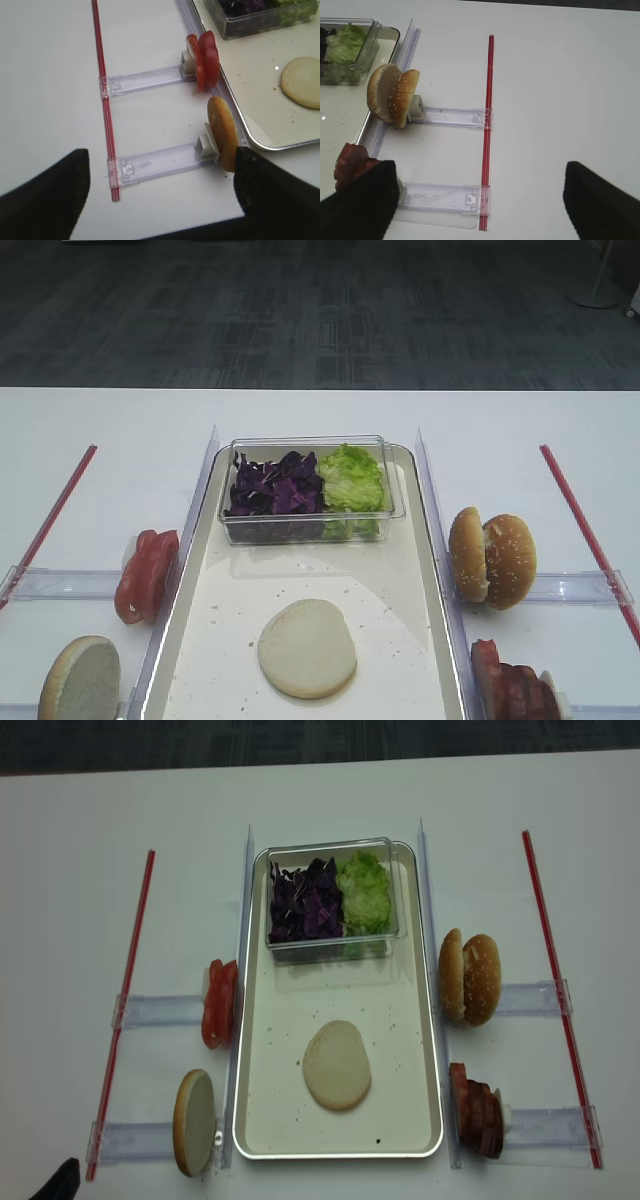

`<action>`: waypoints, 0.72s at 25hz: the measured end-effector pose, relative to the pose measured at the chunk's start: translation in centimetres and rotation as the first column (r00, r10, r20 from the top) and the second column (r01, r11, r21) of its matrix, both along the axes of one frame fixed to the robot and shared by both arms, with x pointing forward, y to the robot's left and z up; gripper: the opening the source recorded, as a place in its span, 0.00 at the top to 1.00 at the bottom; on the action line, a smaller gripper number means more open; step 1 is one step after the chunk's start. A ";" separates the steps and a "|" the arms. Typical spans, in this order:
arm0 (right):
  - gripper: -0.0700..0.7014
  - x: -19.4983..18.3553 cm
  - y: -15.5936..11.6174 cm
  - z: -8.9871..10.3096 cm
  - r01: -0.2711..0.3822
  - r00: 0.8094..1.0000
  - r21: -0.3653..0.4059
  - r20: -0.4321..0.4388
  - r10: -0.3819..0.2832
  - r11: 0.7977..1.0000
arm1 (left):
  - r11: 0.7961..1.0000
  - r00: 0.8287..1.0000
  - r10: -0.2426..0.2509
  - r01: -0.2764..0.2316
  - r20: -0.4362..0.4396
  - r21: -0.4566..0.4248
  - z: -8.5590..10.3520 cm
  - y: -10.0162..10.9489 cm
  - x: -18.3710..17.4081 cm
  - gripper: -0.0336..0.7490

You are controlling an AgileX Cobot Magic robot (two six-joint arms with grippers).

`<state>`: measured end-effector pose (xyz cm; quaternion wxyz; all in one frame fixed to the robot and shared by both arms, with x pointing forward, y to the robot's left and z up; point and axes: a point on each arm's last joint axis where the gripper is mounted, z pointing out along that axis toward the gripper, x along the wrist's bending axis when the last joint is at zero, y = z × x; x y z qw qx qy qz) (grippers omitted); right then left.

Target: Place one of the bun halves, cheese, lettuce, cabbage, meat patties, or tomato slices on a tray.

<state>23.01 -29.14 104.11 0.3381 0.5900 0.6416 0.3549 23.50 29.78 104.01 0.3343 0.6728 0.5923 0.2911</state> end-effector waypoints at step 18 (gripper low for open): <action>0.03 0.0 0.0 0.0 0.000 1.000 0.000 0.000 0.000 1.000 | 0.999 0.999 0.044 -0.044 -0.002 -0.006 0.0 0.3 0.0 0.13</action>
